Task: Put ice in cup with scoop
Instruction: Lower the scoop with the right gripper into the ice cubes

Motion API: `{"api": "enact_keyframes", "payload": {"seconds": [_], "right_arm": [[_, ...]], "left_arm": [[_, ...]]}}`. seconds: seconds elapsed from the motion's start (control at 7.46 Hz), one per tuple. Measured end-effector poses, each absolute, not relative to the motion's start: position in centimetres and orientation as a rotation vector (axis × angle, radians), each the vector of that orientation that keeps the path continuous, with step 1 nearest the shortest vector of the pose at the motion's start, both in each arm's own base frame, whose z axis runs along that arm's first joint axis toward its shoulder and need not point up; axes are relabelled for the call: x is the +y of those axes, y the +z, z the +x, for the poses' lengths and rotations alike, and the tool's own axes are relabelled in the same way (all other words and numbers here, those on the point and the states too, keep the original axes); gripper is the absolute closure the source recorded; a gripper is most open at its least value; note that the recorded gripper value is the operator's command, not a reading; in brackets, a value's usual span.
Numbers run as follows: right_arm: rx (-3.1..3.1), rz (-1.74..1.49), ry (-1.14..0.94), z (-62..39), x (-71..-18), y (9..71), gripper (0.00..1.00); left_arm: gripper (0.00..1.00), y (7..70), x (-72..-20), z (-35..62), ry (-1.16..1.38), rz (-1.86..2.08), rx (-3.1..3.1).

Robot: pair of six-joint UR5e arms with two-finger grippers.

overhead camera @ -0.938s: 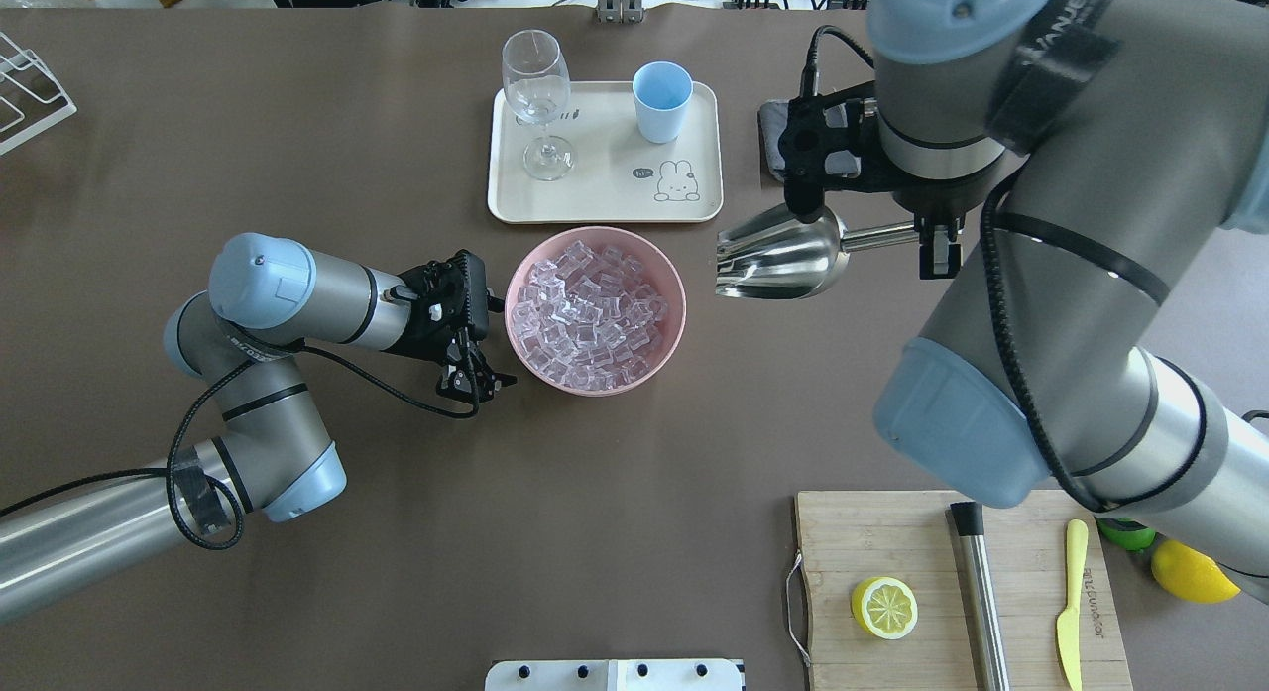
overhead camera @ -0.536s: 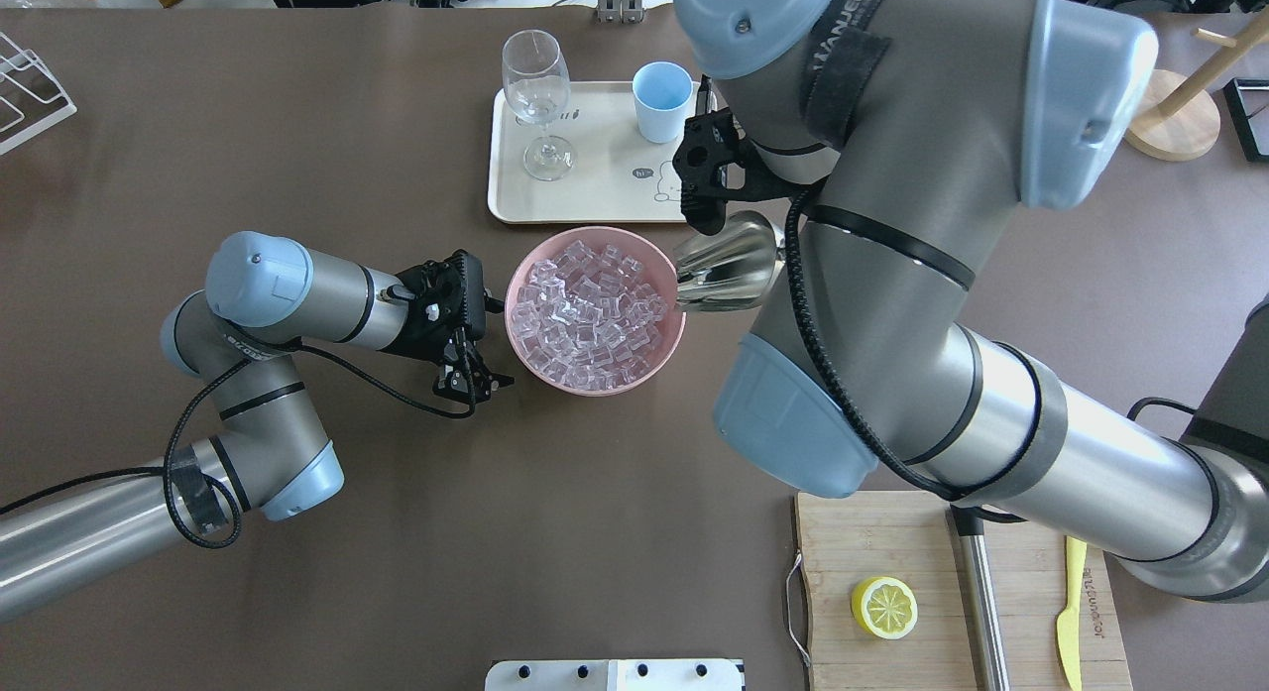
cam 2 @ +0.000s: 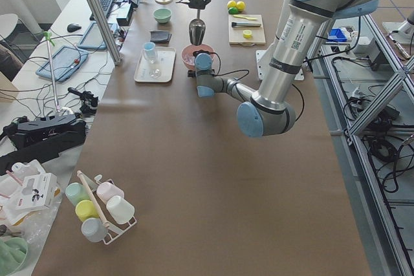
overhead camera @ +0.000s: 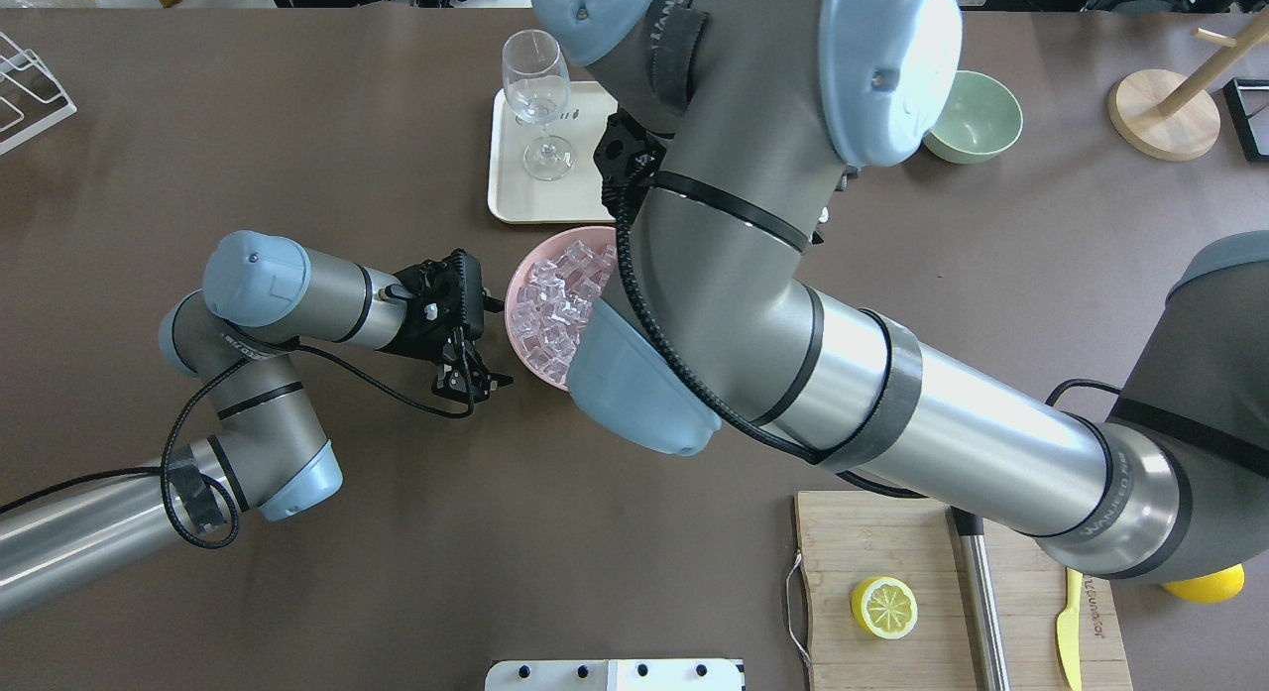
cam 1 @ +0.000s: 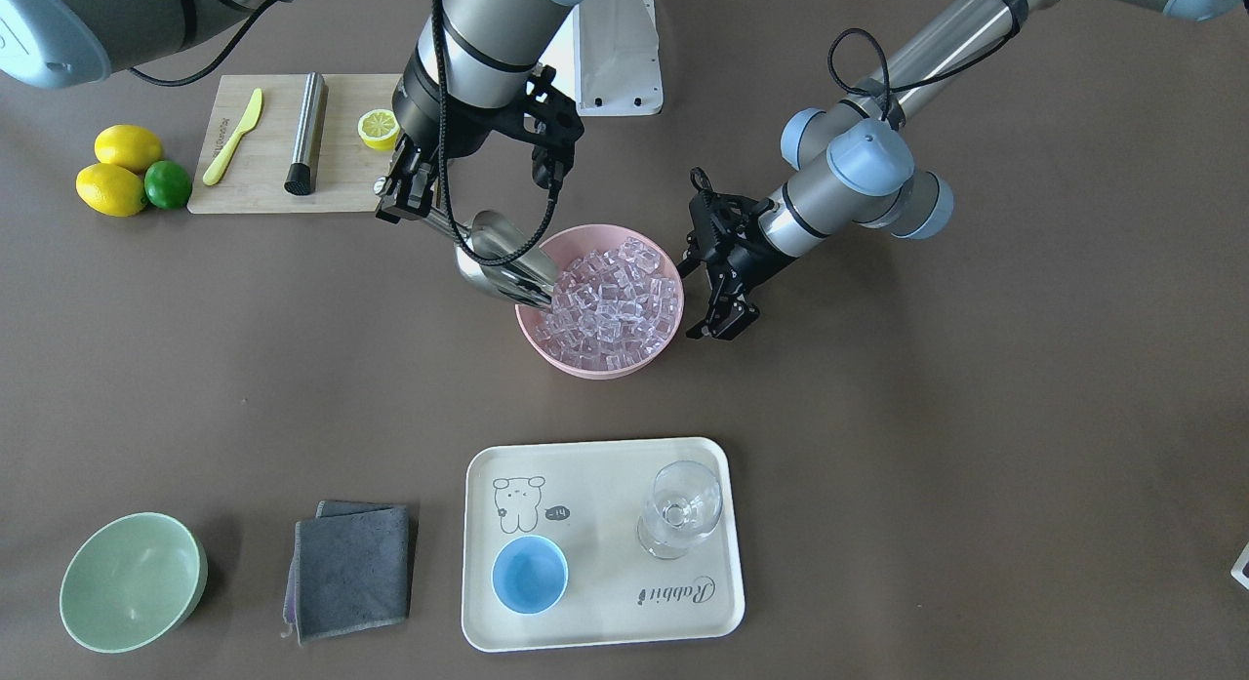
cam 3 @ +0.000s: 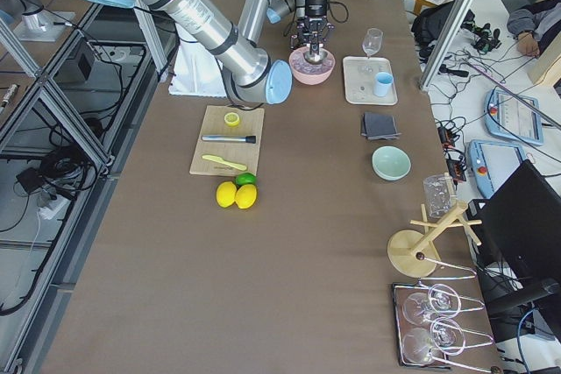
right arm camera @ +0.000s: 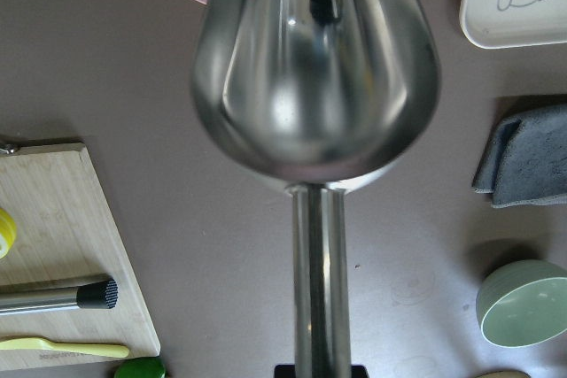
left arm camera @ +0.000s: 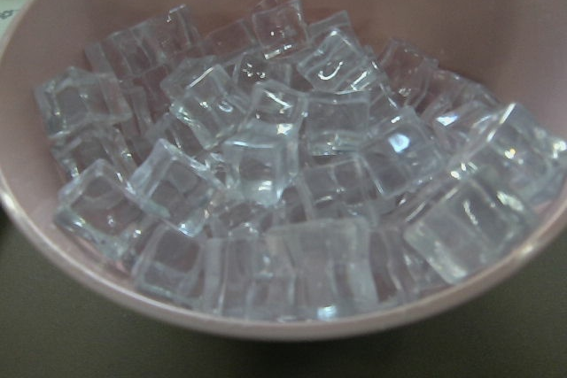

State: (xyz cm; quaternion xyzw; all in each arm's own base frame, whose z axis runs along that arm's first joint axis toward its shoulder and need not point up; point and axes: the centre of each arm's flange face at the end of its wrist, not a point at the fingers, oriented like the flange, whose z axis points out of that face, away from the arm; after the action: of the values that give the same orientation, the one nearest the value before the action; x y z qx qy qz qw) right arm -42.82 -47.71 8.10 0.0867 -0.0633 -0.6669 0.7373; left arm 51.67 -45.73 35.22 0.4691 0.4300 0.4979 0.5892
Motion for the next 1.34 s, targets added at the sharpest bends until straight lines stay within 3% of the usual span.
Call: {"api": "enact_keyframes", "payload": {"seconds": [1.34], "right_arm": [[-0.048, 0.082, -1.541, -50.8, -44.9, 9.0, 1.00]], "left_arm": [[0.01, 35.3, -45.8, 51.4, 1.160, 1.084, 1.012]]}}
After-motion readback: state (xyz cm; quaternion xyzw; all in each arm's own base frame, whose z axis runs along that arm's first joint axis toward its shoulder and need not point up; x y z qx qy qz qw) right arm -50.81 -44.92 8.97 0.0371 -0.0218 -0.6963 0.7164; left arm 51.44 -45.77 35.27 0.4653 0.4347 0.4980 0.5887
